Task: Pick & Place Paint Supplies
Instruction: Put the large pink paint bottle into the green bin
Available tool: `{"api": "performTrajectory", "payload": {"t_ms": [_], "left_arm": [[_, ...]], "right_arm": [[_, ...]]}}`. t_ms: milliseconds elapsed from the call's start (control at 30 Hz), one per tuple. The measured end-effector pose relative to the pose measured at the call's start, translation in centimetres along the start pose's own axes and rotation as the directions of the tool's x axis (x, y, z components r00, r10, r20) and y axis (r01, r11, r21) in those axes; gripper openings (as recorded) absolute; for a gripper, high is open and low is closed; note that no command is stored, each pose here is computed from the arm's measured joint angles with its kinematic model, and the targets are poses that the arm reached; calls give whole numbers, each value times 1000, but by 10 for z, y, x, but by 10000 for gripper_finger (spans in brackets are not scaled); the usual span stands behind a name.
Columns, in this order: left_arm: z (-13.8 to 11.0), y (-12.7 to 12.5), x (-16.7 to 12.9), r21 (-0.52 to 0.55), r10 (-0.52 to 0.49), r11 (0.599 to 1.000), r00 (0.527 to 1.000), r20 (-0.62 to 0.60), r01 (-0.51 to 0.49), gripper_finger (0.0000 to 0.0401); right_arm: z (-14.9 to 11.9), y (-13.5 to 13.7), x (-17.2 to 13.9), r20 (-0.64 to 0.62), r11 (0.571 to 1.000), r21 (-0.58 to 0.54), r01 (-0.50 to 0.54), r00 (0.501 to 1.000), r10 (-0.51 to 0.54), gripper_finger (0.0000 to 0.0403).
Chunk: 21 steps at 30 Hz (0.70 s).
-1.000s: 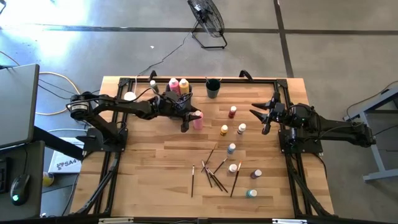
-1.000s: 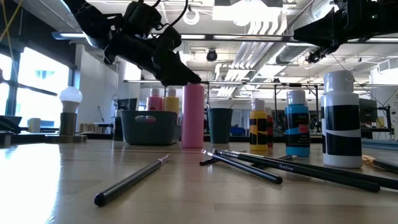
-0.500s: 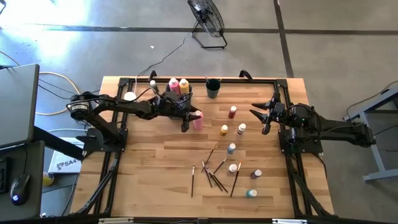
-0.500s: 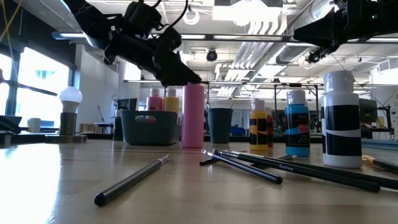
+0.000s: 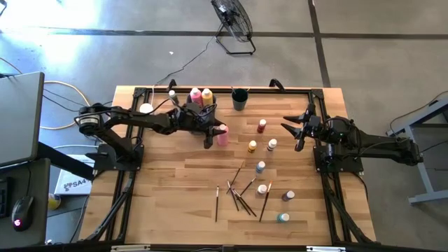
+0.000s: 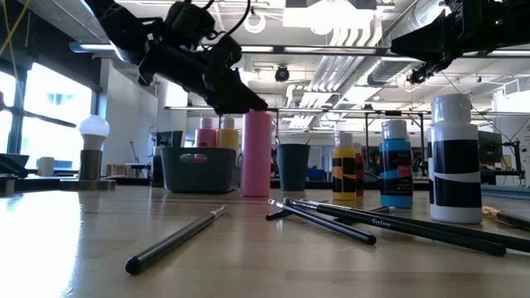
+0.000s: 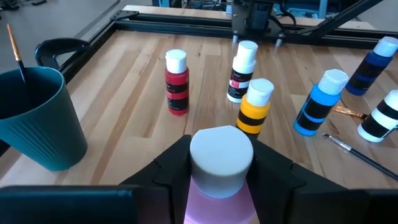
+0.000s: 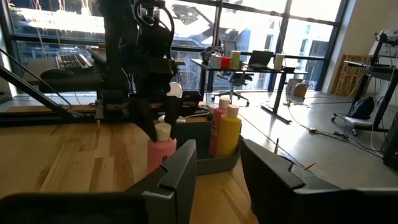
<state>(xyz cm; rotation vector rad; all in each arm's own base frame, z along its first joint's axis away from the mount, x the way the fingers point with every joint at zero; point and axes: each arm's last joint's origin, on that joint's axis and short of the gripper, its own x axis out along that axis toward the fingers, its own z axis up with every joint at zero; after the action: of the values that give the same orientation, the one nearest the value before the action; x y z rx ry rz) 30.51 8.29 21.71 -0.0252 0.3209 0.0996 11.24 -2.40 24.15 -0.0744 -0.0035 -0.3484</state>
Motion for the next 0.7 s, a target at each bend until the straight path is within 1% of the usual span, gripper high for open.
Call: {"api": "performTrajectory", "payload": {"t_ms": [167, 367, 600, 700], "left_arm": [[18, 0, -5, 51, 9, 999, 999, 37, -11, 120], [44, 1, -15, 84, 51, 995, 998, 42, -54, 126], [71, 2, -41, 132, 194, 972, 981, 0, -192, 123], [82, 2, -56, 132, 258, 957, 966, 25, -259, 122]], "right_arm": [[0, 0, 0, 0, 1000, 0, 0, 1000, 0, 121], [0, 0, 0, -3, 1000, -1, -1, 1000, 1, 121], [0, 0, 0, -4, 1000, -1, -1, 1000, 1, 121], [0, 0, 0, -4, 1000, -1, 0, 1000, 0, 121]]}}
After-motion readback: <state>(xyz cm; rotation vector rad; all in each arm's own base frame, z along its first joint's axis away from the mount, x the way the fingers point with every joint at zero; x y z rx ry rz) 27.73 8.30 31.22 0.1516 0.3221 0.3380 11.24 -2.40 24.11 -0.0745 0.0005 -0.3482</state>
